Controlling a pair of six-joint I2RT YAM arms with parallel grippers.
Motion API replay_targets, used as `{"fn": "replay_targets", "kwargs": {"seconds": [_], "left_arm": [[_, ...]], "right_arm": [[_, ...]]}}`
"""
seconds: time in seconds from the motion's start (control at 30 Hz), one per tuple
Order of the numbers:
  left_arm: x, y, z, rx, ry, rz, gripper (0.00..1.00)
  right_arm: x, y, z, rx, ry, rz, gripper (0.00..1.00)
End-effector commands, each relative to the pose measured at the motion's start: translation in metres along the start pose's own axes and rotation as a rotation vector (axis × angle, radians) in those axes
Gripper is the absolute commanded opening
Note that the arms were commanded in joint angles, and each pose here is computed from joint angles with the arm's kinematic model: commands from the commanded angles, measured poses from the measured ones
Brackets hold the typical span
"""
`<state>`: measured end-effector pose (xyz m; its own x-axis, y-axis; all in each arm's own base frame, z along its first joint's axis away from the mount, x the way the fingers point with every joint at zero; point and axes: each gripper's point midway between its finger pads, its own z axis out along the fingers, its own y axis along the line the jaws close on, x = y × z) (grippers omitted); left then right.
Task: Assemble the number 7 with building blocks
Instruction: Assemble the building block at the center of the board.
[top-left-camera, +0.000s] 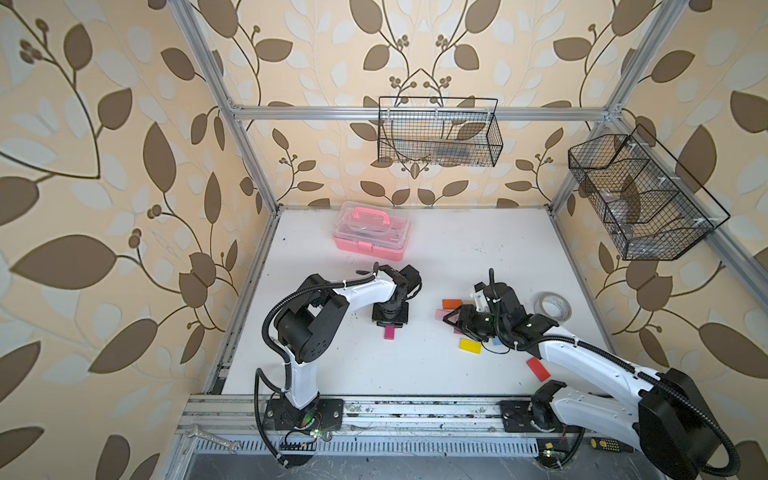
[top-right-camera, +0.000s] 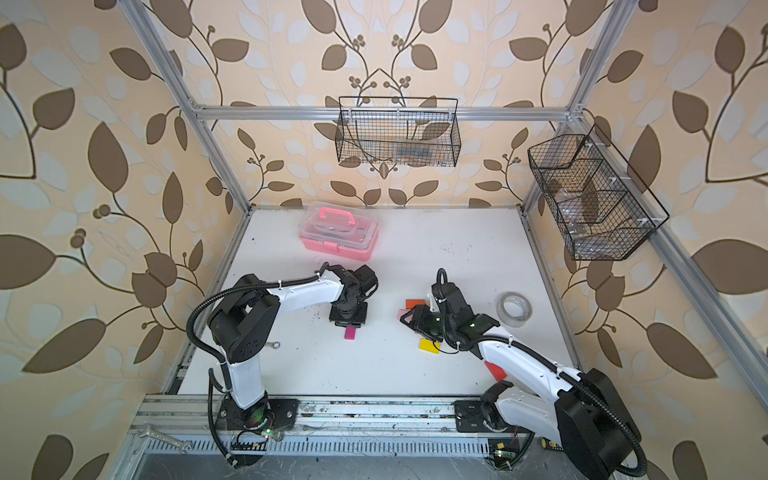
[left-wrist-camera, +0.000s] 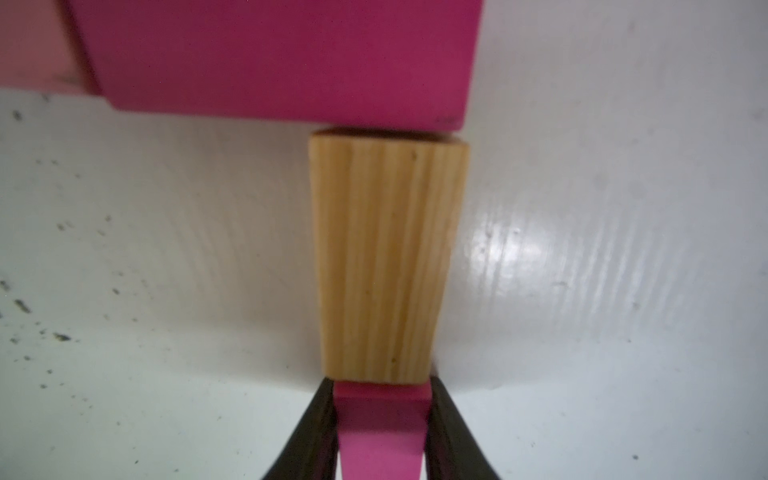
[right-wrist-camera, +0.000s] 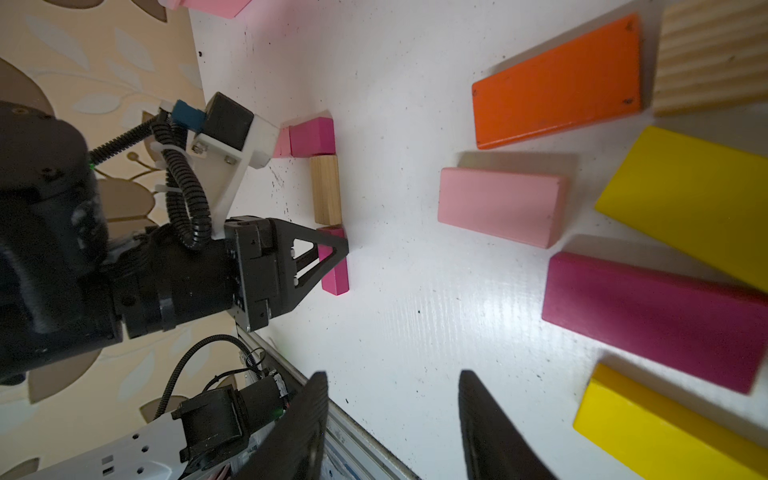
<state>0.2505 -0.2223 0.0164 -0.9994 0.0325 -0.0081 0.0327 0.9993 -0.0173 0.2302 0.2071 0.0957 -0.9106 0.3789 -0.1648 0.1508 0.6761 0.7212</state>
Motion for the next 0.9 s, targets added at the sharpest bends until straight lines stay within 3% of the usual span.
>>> {"fn": "replay_targets", "kwargs": {"seconds": [0.0,0.27,0.43,0.6,0.73,0.83,0.87], "left_arm": [[0.005,0.005,0.009,-0.042,0.022,0.010,0.34],[0.005,0.008,0.008,-0.053,0.019,0.007,0.45],[0.005,0.009,0.006,-0.057,0.015,0.012,0.46],[-0.003,0.007,-0.023,-0.062,-0.045,0.048,0.49],[-0.014,0.006,-0.069,-0.048,-0.128,0.073,0.54],[-0.016,0.004,-0.105,-0.014,-0.177,0.083,0.58],[-0.018,0.004,-0.118,0.001,-0.201,0.085,0.60]], "right_arm": [[0.004,-0.008,0.004,0.017,0.009,0.022,0.52],[0.004,-0.007,0.004,0.017,0.005,0.021,0.52],[0.004,-0.006,0.003,0.015,0.000,0.017,0.52],[-0.001,-0.004,-0.001,0.020,-0.027,-0.005,0.55],[-0.017,0.009,-0.019,0.016,-0.119,-0.085,0.70],[-0.039,0.025,-0.047,0.023,-0.255,-0.184,0.99],[-0.047,0.030,-0.059,0.026,-0.308,-0.213,1.00]]}}
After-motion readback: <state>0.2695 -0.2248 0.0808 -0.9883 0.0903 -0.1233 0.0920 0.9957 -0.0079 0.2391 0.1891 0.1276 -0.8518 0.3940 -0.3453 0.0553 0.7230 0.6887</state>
